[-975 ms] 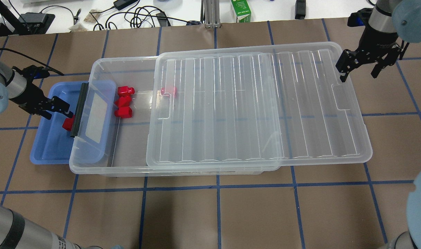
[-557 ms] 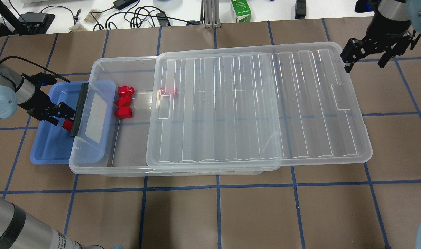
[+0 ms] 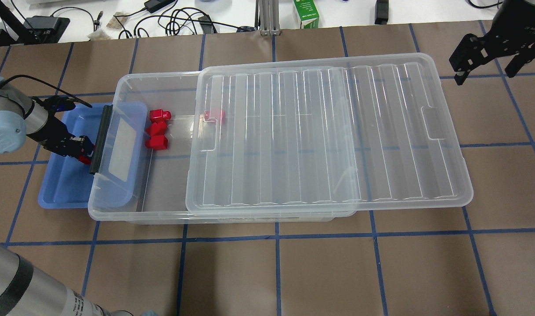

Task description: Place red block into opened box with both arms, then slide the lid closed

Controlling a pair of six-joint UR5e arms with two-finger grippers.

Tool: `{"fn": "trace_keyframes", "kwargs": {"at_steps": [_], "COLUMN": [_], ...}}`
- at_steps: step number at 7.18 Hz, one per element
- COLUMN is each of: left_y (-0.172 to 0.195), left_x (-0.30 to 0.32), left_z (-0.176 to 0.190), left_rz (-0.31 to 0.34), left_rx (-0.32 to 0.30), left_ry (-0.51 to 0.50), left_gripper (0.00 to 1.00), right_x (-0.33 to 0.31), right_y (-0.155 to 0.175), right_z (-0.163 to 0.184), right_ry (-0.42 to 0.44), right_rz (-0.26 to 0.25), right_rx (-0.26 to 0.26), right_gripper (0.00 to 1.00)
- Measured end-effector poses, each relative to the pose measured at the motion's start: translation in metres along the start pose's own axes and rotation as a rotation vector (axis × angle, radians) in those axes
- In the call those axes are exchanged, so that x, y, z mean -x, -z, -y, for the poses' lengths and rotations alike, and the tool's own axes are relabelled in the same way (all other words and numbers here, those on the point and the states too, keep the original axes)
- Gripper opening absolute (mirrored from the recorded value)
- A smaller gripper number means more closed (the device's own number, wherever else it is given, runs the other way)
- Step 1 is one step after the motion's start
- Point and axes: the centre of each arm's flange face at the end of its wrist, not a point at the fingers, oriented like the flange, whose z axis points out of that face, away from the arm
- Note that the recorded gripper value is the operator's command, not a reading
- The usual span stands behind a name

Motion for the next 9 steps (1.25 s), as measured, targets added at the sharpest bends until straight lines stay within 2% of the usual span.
{"fn": "trace_keyframes", "kwargs": {"at_steps": [2, 5, 6, 7, 9], "left_y": [0.049, 0.192, 0.222, 0.236, 0.238], "left_x": [-0.009, -0.07, -0.103, -0.144, -0.236], "left_z": [0.003, 0.003, -0.001, -0.002, 0.004], "left_rz": [0.054, 0.098, 0.112, 0.12, 0.118], "left_rx": [-0.018, -0.07, -0.099, -0.12, -0.149], "left_ry": [-0.011, -0.049, -0.043, -0.03, 0.019], "left_gripper": [0.0, 0.0, 0.0, 0.0, 0.0], "right_x": [0.006, 0.035, 0.041, 0.046, 0.064], "right_y": [0.003, 0.016, 0.018, 0.018, 0.017], "right_z": [-0.013, -0.033, -0.041, -0.049, -0.055], "right_ry": [-0.006, -0.057, -0.057, -0.055, -0.025], "right_rz": [0.008, 0.005, 0.005, 0.007, 0.009], "right_rx": [0.023, 0.013, 0.016, 0.023, 0.031], "right_gripper": [1.0, 1.0, 1.0, 1.0, 1.0]}}
